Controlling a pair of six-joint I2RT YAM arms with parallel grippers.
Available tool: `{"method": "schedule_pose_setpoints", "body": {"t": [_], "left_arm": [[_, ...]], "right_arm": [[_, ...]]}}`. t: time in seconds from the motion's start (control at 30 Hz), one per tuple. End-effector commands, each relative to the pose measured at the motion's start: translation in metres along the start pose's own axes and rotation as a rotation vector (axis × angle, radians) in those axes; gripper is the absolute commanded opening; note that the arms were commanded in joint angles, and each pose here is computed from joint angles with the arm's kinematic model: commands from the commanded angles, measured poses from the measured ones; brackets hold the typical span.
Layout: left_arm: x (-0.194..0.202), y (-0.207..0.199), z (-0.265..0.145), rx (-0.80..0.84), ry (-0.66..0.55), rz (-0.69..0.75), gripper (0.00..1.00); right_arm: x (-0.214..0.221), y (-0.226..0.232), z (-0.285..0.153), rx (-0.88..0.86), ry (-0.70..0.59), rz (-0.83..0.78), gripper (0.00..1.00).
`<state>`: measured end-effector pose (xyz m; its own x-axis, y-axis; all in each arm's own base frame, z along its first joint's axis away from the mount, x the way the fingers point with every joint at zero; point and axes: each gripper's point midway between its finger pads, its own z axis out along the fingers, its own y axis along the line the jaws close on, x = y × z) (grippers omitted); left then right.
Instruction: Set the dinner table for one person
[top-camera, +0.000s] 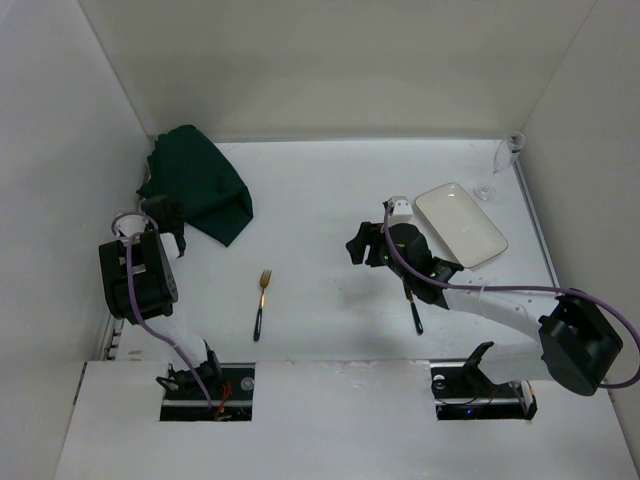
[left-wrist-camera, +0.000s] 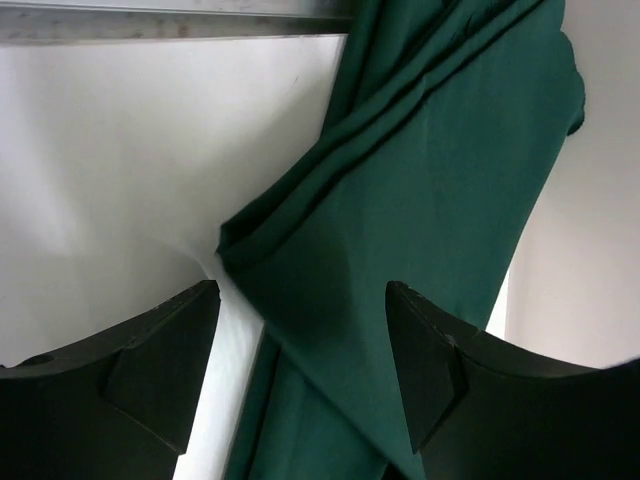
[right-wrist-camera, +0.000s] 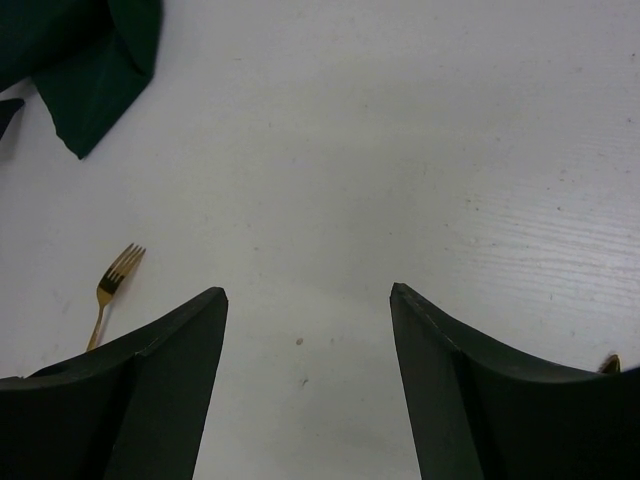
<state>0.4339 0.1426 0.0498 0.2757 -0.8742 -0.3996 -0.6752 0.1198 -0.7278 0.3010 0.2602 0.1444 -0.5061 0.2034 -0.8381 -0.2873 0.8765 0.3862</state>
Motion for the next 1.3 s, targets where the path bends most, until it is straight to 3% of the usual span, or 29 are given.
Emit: {"method": "schedule_pose_setpoints", "body": {"t": [0.0, 0.17, 0.33, 0.43, 0.67, 0.73, 0.87, 1.0, 1.13, 1.27], "left_arm": [[-0.003, -0.024, 0.013, 0.058, 0.017, -0.041, 0.64], [0.005, -0.023, 0.026, 0.052, 0.039, -0.049, 0.58], [0.021, -0.021, 0.025, 0.057, 0.084, -0.025, 0.28], [0.029, -0.004, 0.012, 0.039, 0.092, -0.011, 0.17], [0.016, 0.046, -0.03, -0.008, 0.059, -0.016, 0.1], [0.004, 0.036, -0.041, 0.024, 0.026, 0.001, 0.1], [-0.01, -0.02, -0.066, 0.105, -0.018, 0.106, 0.12], [-0.006, -0.063, -0.084, 0.14, -0.046, 0.228, 0.15], [0.005, -0.091, -0.085, 0.182, -0.018, 0.246, 0.11], [0.021, -0.132, -0.102, 0.246, -0.008, 0.283, 0.13]], "right_arm": [[-0.021, 0.02, 0.0, -0.062, -0.056, 0.009, 0.72], [-0.021, 0.02, 0.001, -0.062, -0.054, 0.007, 0.73], [-0.017, 0.019, 0.005, -0.055, -0.043, 0.004, 0.73], [-0.016, 0.02, 0.005, -0.056, -0.041, 0.001, 0.73], [-0.015, 0.022, 0.005, -0.063, -0.035, 0.001, 0.73], [-0.015, 0.024, 0.005, -0.07, -0.033, 0.001, 0.74], [-0.015, 0.026, 0.004, -0.076, -0.035, 0.0, 0.76], [-0.018, 0.027, 0.001, -0.081, -0.043, 0.001, 0.79], [-0.022, 0.027, -0.004, -0.086, -0.055, 0.006, 0.79], [-0.023, 0.027, -0.006, -0.087, -0.056, 0.005, 0.79]]}}
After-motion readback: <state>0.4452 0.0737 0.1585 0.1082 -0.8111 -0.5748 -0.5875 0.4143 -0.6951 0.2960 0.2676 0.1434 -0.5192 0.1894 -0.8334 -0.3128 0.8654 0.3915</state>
